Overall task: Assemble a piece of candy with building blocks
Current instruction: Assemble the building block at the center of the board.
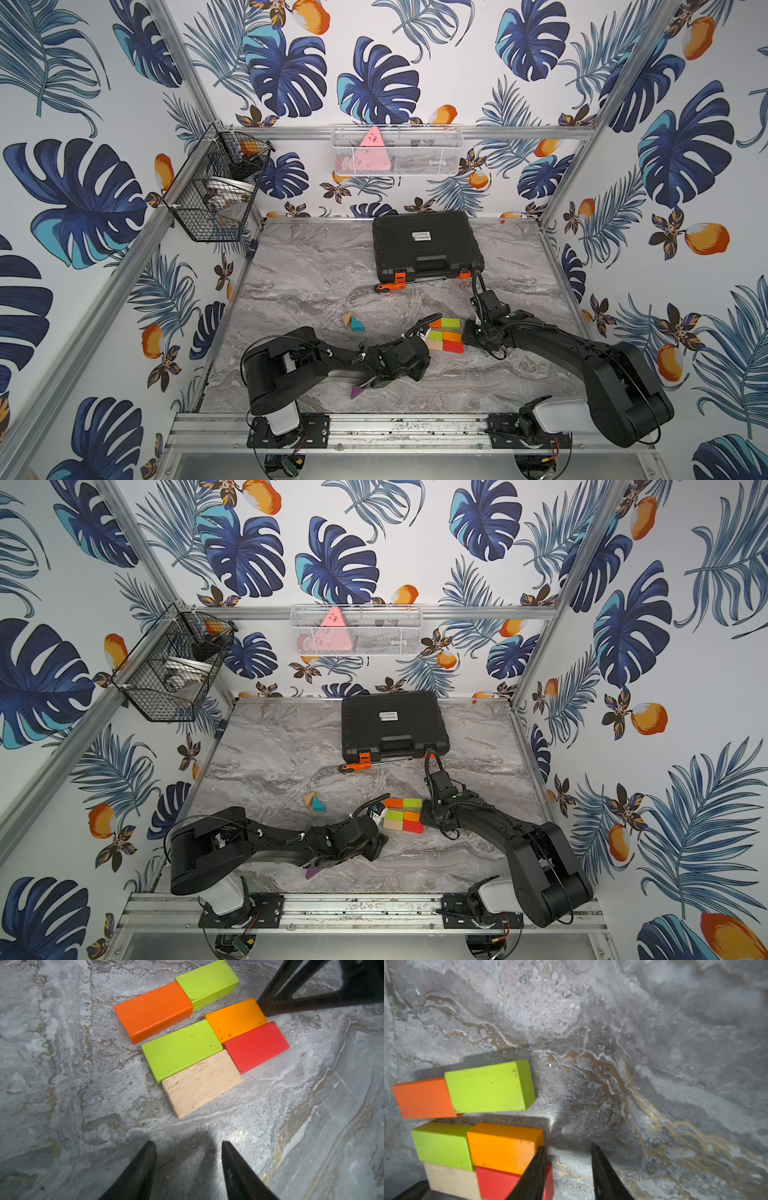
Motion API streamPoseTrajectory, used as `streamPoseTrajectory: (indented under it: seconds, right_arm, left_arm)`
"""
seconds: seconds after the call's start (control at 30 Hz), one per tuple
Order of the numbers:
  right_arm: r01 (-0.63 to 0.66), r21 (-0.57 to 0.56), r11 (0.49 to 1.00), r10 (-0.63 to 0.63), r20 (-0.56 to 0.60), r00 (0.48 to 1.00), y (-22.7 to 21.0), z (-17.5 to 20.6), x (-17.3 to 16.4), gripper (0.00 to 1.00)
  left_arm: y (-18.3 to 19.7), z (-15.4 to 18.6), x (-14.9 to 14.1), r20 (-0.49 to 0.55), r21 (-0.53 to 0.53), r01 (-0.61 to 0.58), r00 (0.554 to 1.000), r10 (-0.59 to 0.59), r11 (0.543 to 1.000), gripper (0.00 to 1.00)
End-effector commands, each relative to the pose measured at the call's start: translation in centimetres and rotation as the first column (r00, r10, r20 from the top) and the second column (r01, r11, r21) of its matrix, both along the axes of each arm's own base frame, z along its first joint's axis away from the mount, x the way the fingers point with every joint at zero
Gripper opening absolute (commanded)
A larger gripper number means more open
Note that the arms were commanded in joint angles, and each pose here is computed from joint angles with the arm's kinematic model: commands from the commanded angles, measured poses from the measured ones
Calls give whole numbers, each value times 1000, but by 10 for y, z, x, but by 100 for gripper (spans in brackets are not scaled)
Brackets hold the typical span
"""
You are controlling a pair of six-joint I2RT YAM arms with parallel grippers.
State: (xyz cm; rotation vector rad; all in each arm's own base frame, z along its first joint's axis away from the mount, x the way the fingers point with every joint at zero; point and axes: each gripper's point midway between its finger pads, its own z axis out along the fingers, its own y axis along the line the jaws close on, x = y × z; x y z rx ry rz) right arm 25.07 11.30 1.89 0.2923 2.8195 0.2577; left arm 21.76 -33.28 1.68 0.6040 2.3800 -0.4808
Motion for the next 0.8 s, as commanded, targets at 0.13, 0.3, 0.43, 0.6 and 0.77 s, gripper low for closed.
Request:
streamPoseTrajectory:
  seconds: [0.13,0.3,0.43,0.6,0.77]
  right_arm:
    - [-11,3,1000,11,2,1000,3,1,5,39]
    - [2,-7,1000,-2,9,1000,0,3,4,40]
    - [19,-20,1000,-18,26,999,-6,9,3,44]
    - [18,40,999,-19,28,999,0,22,-7,43]
    - [16,97,995,-16,-1,1000,8,28,-22,43]
  left_arm:
    - [32,-38,-31,-165,141,25,986,-2,990,56]
    - [33,-40,-30,-165,146,21,986,3,989,56]
    - [34,-39,-30,-162,148,14,987,10,989,56]
    - [35,-39,-30,-160,143,7,987,16,990,53]
    - [34,-42,-30,-165,146,-5,986,29,989,53]
